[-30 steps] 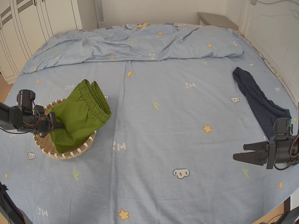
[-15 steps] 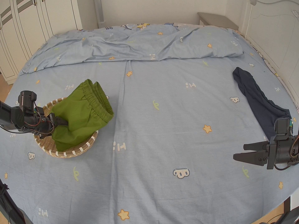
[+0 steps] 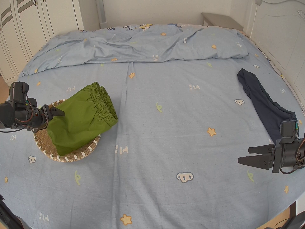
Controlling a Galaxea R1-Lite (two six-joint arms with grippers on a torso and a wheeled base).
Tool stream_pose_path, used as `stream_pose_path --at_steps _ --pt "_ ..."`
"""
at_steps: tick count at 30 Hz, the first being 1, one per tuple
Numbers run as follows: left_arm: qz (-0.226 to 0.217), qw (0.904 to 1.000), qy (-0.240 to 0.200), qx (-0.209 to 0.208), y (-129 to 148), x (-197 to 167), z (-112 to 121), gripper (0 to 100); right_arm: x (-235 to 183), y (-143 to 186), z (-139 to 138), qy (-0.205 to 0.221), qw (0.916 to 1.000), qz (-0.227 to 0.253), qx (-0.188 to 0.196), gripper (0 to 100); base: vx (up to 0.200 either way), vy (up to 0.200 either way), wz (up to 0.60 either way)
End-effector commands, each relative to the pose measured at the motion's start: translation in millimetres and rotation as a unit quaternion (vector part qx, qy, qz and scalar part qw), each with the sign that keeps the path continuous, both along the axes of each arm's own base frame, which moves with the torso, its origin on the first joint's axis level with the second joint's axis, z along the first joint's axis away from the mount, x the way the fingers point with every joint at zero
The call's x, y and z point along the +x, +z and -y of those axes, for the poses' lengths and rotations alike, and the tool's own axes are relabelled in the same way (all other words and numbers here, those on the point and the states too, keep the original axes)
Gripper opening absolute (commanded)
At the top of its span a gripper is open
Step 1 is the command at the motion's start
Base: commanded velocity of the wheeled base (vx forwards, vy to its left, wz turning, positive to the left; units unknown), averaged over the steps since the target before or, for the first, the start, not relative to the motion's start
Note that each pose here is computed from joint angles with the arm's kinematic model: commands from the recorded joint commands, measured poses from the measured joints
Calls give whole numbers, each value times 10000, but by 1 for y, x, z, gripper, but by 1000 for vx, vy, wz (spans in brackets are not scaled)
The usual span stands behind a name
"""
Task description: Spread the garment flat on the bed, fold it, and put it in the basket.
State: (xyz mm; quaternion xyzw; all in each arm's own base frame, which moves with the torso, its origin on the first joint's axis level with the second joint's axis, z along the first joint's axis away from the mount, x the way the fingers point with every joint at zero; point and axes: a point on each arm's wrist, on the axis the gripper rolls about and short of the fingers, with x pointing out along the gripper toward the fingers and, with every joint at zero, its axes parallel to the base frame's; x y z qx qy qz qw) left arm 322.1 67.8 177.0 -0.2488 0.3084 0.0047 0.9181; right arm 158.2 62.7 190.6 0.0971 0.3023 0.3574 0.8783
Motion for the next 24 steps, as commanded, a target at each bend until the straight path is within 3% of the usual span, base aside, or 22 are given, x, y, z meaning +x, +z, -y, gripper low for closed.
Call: stream_pose_path --at_steps 1,14,20,24 --pt "468 9988 -7 112 35 -26 6 100 0 0 0 3 10000 1 0 100 0 0 0" --pt "1117 9935 -27 238 79 -67 17 100 -1 1 0 3 10000 23 7 100 0 0 0" --pt "1455 9873 -616 178 94 -129 52 100 -36 7 9 114 9986 495 112 100 0 0 0" --pt "1719 9797 -1012 206 73 -202 71 100 -94 -8 27 289 9935 1054 312 100 0 0 0"
